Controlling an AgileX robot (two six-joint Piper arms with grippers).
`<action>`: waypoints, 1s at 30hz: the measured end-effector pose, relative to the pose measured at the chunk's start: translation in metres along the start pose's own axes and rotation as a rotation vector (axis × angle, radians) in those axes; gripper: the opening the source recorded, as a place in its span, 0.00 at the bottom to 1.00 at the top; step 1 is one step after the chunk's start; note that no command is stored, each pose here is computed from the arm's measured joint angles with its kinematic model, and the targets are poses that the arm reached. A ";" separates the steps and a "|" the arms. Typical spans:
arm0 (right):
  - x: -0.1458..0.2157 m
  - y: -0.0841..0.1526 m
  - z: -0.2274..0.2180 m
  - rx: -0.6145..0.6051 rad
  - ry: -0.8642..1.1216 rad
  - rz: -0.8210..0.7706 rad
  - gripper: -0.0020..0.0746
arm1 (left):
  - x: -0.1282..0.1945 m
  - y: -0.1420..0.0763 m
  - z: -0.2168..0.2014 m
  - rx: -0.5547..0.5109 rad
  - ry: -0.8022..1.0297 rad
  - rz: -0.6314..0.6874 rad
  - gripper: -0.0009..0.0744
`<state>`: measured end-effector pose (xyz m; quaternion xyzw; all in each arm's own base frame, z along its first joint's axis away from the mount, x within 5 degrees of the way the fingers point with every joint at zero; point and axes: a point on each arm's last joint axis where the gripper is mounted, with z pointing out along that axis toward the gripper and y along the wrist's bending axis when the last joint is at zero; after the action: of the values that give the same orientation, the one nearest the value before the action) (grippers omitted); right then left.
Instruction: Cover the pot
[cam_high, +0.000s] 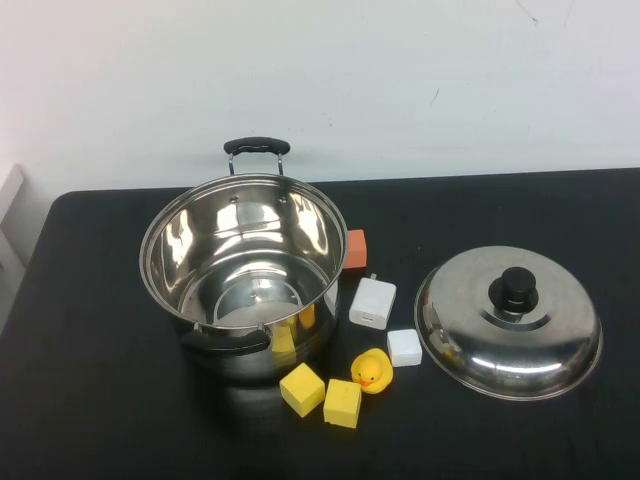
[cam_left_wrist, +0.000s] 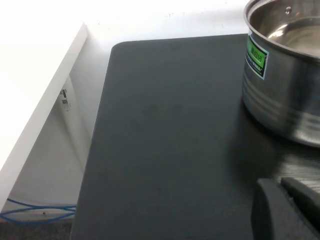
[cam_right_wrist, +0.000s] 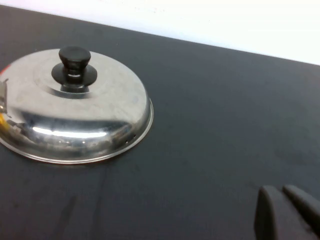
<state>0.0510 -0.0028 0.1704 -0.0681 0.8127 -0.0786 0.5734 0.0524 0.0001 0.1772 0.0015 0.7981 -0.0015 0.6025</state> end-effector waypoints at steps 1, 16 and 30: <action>0.000 0.000 0.000 0.000 0.000 0.000 0.02 | 0.000 0.000 0.000 0.000 0.000 0.000 0.01; 0.000 0.000 0.000 0.000 0.000 0.011 0.02 | 0.000 0.000 0.000 0.000 0.000 0.000 0.01; -0.006 0.015 -0.001 -0.180 -0.033 0.600 0.02 | 0.000 0.000 0.000 0.000 0.000 0.000 0.01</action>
<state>0.0522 0.0129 0.1730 0.1229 0.7907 0.1672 0.5759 0.0524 0.0001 0.1772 0.0015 0.7981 -0.0015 0.6025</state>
